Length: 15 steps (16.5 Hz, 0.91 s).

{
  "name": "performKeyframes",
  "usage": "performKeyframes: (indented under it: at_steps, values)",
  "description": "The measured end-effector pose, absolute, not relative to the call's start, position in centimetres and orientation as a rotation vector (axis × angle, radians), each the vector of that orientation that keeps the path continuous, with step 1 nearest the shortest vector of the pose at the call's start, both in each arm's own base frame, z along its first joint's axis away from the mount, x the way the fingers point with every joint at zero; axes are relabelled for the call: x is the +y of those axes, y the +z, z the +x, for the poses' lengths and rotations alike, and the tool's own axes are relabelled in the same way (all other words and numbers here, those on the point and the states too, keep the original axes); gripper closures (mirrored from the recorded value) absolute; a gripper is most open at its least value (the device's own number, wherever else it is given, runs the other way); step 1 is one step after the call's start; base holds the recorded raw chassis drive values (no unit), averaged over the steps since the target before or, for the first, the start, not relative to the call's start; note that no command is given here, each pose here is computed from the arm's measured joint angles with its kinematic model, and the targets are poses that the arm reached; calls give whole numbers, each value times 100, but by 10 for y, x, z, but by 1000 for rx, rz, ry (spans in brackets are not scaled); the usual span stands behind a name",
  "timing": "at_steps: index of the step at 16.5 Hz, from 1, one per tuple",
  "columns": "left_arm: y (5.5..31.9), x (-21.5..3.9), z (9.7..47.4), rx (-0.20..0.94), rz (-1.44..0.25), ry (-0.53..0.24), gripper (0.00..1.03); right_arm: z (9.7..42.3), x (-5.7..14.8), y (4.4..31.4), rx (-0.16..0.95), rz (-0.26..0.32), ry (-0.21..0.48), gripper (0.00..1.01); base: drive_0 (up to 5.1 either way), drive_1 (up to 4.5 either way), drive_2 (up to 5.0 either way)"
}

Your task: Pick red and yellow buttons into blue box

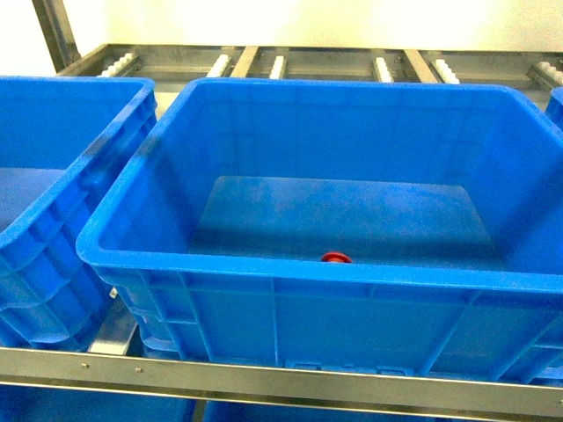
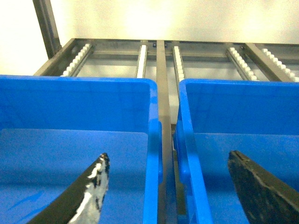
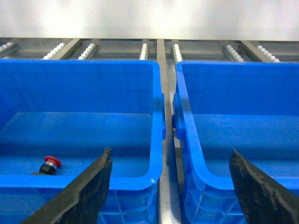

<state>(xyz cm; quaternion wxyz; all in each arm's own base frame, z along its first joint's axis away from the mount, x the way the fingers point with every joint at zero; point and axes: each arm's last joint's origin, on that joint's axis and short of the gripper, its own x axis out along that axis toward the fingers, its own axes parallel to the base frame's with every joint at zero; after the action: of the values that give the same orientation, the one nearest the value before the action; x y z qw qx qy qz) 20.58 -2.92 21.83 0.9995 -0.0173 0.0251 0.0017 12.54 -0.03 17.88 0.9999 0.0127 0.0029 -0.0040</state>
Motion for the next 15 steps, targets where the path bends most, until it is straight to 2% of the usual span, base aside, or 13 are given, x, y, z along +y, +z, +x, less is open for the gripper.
performKeyframes:
  at_steps: [4, 7, 10, 11, 12, 13, 15]
  values:
    - [210, -25, 196, 27, -24, 4, 39, 124, 0, 179, -1, 17, -3, 41, 0, 0, 0]
    - [207, -21, 188, 10, -18, 3, 51, 121, 0, 178, -5, 10, -3, 56, 0, 0, 0]
    - [206, -19, 183, -1, -18, 4, 61, 120, 0, 176, 0, 7, -2, 65, 0, 0, 0]
    - [201, -16, 177, -1, -18, 3, 72, 119, 0, 174, -14, 7, -3, 75, 0, 0, 0]
    - [191, -12, 166, 15, -17, 4, 93, 116, 0, 171, -14, 6, -2, 99, 0, 0, 0]
    - [184, 2, 152, 7, -15, 22, 101, 112, 0, 170, -13, 2, -2, 99, 0, 0, 0]
    - [173, 0, 131, -18, -15, -2, 101, 97, 0, 169, -23, 2, 0, 99, 0, 0, 0]
